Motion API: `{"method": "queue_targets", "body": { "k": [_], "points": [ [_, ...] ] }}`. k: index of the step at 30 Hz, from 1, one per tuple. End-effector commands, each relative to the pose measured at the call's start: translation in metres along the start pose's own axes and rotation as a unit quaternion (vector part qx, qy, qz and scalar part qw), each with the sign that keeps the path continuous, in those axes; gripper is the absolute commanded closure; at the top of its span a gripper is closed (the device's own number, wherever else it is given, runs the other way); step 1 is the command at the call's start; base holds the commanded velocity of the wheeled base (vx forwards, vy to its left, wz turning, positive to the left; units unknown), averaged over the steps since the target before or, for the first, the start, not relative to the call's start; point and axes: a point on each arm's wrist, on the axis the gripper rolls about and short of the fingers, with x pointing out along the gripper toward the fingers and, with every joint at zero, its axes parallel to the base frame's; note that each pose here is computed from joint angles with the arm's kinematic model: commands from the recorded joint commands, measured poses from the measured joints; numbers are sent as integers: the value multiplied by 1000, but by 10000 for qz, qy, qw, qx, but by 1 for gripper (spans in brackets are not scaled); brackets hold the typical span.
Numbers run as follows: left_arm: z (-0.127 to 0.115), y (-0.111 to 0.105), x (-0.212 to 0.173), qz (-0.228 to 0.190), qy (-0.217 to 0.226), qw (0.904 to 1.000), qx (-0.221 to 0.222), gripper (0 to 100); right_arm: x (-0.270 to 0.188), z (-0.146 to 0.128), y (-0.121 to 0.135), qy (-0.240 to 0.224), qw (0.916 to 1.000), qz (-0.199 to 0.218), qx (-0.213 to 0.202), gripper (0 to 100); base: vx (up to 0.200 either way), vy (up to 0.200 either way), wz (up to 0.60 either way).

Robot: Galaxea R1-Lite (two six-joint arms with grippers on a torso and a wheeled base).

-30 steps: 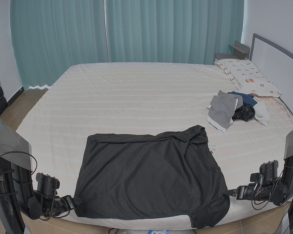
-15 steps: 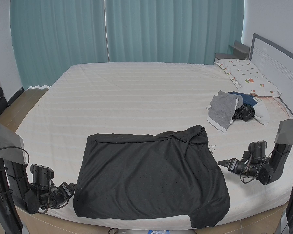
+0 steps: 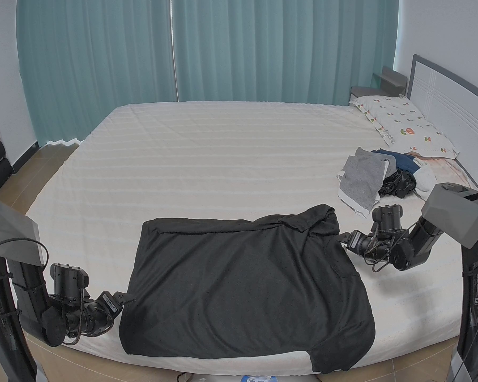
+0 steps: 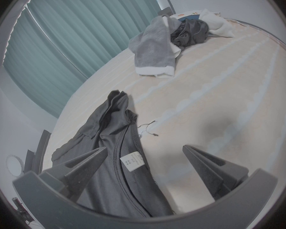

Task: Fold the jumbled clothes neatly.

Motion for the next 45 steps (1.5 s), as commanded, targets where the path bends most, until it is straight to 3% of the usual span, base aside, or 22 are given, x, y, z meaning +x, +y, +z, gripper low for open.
{"method": "queue_targets", "body": {
  "k": [1,6,7,13,26,31,38,45],
  "points": [
    [-1,1,3,26,38,10000,-20,0,24,-10,8,59,9999,-53,-132,0,0,0,0],
    [-1,1,3,24,42,10000,-15,0,27,-6,11,64,9998,-88,-149,0,0,0,0],
    [-1,1,3,24,42,10000,-15,0,27,-6,11,59,9998,-94,-149,100,0,0,0],
    [-1,1,4,27,52,10000,-2,0,24,-5,10,-78,9993,-248,-284,100,0,0,0],
    [-2,1,4,24,56,10000,19,0,3,11,18,-279,9990,-165,-295,100,0,0,0],
    [-2,1,4,36,66,10000,17,0,-10,13,20,-311,9976,-204,-585,100,0,0,0],
    [-2,1,4,29,50,10000,19,0,-14,15,15,-463,9890,-637,-1252,100,0,0,0],
    [-2,1,4,29,50,10000,19,0,-11,10,14,-356,9862,-680,-1467,100,0,0,0]
  ]
}}
